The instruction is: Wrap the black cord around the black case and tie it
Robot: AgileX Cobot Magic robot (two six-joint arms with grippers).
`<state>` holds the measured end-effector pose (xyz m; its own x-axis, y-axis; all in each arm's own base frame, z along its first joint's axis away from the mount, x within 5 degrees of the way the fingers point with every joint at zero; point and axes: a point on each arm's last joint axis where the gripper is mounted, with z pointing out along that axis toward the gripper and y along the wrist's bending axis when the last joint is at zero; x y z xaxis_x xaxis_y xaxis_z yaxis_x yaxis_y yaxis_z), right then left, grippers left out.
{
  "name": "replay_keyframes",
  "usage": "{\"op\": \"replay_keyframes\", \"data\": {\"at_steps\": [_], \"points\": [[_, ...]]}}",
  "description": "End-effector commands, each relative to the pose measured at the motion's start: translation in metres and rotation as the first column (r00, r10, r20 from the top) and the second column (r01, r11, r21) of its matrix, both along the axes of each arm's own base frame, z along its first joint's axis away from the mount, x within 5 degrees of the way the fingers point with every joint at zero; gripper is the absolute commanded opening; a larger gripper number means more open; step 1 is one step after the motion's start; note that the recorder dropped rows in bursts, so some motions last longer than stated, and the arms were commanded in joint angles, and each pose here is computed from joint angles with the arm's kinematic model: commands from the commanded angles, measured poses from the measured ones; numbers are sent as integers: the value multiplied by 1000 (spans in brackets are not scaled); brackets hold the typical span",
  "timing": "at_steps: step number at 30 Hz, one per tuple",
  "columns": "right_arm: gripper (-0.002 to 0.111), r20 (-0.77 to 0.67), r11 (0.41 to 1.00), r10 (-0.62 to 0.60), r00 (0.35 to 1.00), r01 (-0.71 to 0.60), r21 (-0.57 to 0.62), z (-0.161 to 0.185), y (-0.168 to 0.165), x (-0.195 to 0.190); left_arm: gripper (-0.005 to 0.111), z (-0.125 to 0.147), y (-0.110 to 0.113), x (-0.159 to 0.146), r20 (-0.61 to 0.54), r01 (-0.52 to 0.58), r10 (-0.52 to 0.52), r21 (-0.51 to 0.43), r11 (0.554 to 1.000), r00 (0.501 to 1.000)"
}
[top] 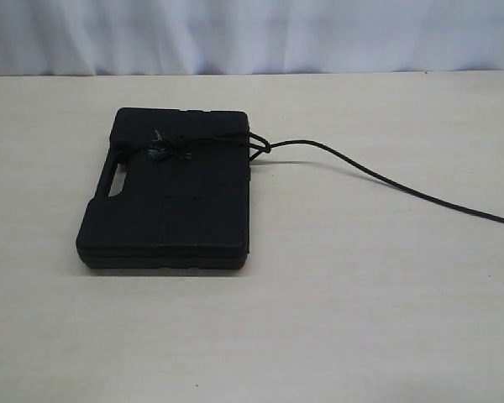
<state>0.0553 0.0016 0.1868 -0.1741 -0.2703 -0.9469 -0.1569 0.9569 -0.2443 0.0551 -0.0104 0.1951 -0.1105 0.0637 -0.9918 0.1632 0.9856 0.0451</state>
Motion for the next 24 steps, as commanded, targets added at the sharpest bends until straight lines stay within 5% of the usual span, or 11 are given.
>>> {"op": "replay_keyframes", "data": {"at_steps": [1, 9, 14, 24], "points": [[41, 20, 1000, 5, 1000, -6, 14, 1, 1, 0, 0, 0, 1, 0, 11, -13, 12, 19, 1000, 1000], [41, 14, 999, 7, 1000, -8, 37, 1, 1, 0, 0, 0, 1, 0, 11, -13, 12, 19, 1000, 1000], [41, -48, 948, 38, 998, -21, 317, -1, 9, -2, 0, 0, 1, 0, 11, -13, 12, 19, 1000, 1000], [41, -28, 967, -133, 991, 136, 215, 0, -1, -1, 0, 0, 1, 0, 7, -12, 12, 20, 1000, 1000]]}}
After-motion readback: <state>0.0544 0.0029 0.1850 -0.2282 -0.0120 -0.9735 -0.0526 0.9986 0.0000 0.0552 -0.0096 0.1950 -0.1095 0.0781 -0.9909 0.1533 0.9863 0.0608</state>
